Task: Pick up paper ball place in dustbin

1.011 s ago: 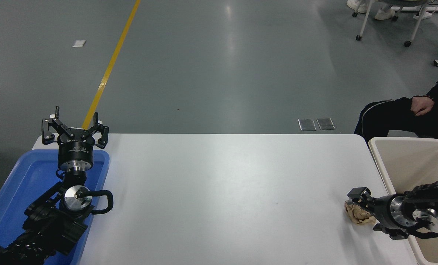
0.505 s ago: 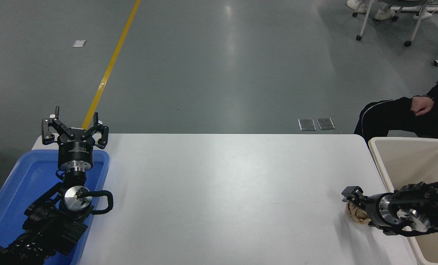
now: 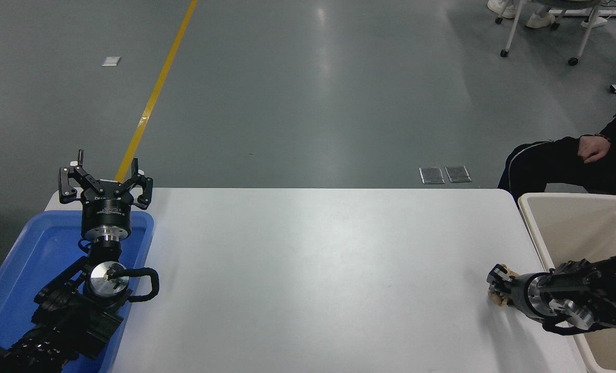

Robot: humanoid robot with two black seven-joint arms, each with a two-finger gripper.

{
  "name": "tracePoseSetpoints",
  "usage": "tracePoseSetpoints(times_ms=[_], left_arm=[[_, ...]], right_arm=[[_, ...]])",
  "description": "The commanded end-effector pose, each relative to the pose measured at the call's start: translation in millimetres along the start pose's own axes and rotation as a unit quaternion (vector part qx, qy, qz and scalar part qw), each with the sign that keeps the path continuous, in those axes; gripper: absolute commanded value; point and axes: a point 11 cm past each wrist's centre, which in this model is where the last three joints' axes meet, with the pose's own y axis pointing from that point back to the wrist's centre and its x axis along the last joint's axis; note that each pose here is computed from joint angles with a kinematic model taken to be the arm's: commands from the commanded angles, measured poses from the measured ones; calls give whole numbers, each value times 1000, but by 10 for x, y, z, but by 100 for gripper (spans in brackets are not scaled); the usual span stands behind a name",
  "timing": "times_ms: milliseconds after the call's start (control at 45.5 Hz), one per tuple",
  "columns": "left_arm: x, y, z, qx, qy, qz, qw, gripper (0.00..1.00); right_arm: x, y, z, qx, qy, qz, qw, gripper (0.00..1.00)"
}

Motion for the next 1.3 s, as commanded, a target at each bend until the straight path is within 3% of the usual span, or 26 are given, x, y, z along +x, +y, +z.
tracePoseSetpoints(times_ms=[0, 571, 879, 1275], left_arm=[[2, 1, 0, 0, 0, 0, 1000, 99], [-2, -1, 0, 0, 0, 0, 1000, 99], [-8, -6, -2, 0, 0, -1, 1000, 99], [-4, 0, -2, 0, 0, -1, 1000, 99]], right_arm=[[92, 8, 16, -1, -3, 21, 1000, 0], [443, 486, 170, 17, -3, 19, 1000, 0], [661, 1410, 95, 26, 115, 1, 993, 0], [1213, 2648, -300, 73, 157, -36, 984, 0]])
